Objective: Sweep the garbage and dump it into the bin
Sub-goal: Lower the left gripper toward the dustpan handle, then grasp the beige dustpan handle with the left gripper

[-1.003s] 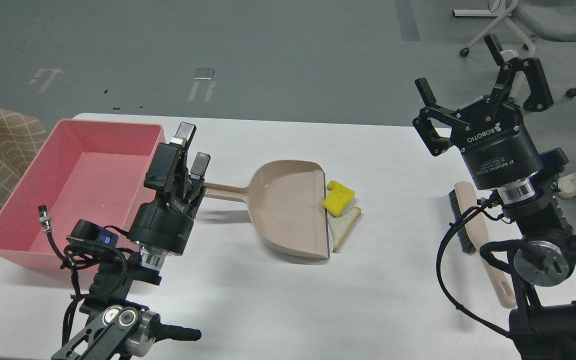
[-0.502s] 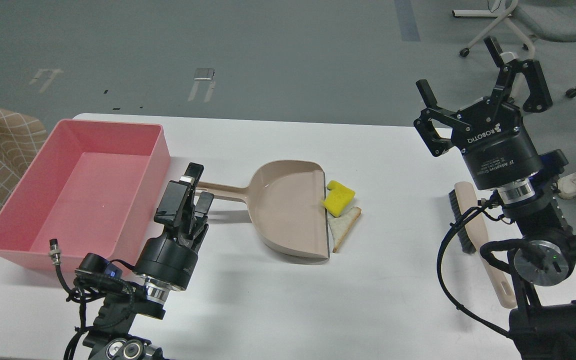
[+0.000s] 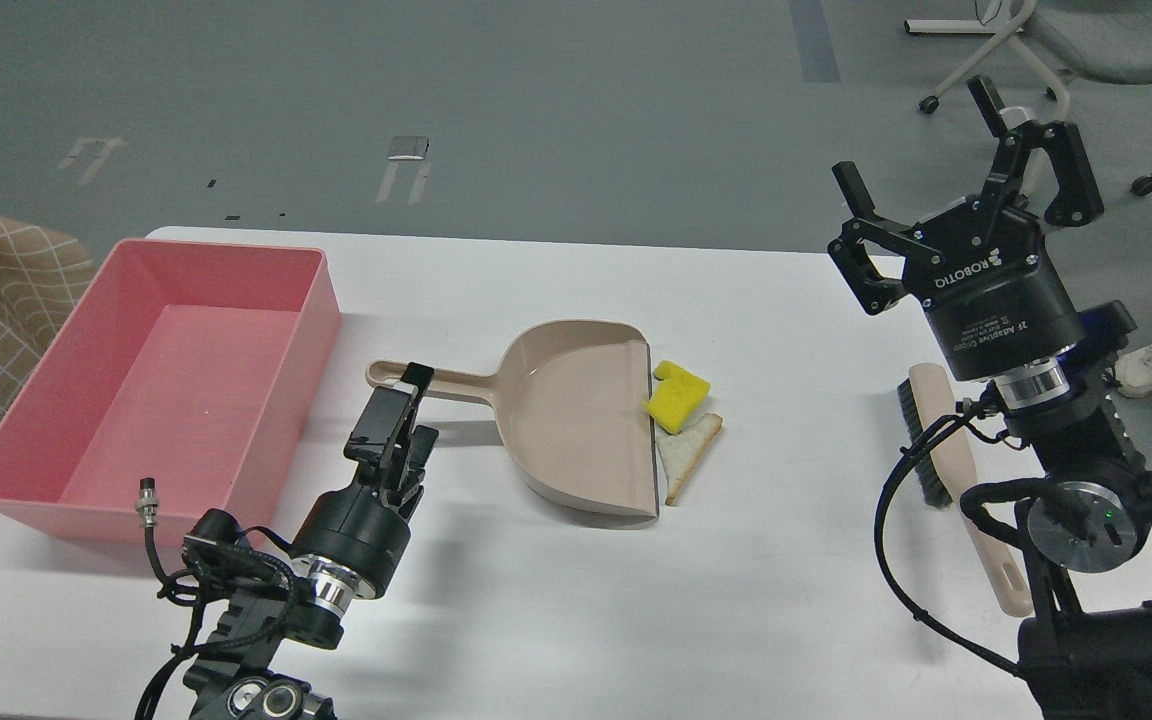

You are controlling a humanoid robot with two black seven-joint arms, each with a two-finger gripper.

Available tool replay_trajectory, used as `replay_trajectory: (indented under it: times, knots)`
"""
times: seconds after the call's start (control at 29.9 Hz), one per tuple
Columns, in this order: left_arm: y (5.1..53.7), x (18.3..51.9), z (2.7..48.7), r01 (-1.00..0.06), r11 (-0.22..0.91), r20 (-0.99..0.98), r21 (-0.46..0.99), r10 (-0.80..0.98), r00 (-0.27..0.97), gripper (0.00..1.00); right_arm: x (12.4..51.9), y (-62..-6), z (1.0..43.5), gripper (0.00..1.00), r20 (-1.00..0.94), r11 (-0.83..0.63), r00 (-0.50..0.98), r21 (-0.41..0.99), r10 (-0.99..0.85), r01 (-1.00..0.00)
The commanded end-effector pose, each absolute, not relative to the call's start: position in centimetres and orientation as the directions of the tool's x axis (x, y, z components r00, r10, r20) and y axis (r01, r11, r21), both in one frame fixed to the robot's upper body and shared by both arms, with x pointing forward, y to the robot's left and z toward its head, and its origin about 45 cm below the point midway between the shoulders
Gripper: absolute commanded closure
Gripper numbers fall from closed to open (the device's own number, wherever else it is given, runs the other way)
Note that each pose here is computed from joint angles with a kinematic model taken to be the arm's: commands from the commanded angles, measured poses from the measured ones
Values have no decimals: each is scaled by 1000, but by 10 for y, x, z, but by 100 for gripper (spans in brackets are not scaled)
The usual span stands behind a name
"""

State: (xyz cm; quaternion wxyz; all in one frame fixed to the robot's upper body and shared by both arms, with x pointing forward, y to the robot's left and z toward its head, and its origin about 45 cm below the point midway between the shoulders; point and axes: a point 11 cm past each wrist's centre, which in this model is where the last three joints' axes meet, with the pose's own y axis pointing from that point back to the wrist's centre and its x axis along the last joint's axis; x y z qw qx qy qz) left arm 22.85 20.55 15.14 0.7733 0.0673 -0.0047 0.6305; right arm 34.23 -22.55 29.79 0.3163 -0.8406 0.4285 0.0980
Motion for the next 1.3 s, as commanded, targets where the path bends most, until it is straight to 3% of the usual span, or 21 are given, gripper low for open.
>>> replay_trajectory:
  times: [0.0, 0.47, 0.74, 1.27]
  knots:
    - [208, 233, 143, -975, 190, 109, 120, 973, 203, 2, 342, -225, 298, 0, -435, -433, 614, -448, -658, -782]
    - [215, 266, 107, -972, 148, 212, 182, 959, 186, 2, 342, -230, 300, 0, -435, -420, 606, -453, -666, -786]
    - [219, 291, 114, -979, 137, 250, 152, 953, 172, 2, 343, -233, 302, 0, -432, -413, 604, -459, -670, -786]
    - [227, 296, 89, -971, 101, 278, 217, 947, 160, 2, 343, -233, 305, 0, -427, -414, 609, -466, -669, -782]
